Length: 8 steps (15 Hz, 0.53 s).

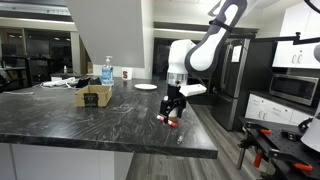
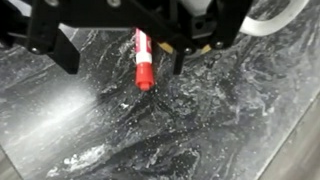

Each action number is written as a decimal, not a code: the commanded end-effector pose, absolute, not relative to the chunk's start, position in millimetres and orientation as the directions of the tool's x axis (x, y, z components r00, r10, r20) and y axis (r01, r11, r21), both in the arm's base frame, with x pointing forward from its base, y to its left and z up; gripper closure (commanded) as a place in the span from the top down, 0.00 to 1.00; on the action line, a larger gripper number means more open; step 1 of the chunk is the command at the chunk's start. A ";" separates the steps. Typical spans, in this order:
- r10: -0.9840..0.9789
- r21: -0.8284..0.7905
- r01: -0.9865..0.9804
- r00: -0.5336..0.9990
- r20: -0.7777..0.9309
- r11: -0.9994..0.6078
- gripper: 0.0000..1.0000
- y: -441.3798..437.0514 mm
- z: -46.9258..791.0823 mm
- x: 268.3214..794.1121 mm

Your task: Move the marker away from you

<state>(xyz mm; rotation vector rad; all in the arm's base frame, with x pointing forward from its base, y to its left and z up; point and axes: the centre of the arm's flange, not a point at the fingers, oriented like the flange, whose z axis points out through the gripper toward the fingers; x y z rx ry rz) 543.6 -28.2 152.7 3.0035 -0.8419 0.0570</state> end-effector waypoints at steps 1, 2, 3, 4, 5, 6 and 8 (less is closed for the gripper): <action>-0.510 -0.010 -0.510 0.857 0.069 -0.860 0.88 -33.2 140.9 551.6; -0.510 -0.014 -0.511 0.857 0.073 -0.860 0.80 -34.4 137.0 553.9; -0.504 -0.014 -0.504 0.861 0.074 -0.863 0.70 -35.1 133.9 555.5; -0.501 -0.014 -0.501 0.862 0.074 -0.865 0.63 -35.0 130.6 556.5; -0.500 -0.012 -0.500 0.863 0.071 -0.866 0.54 -35.1 126.9 556.4; -0.498 -0.013 -0.498 0.864 0.070 -0.867 0.46 -35.0 123.9 556.6; -0.494 -0.012 -0.494 0.867 0.069 -0.869 0.31 -32.4 120.6 555.9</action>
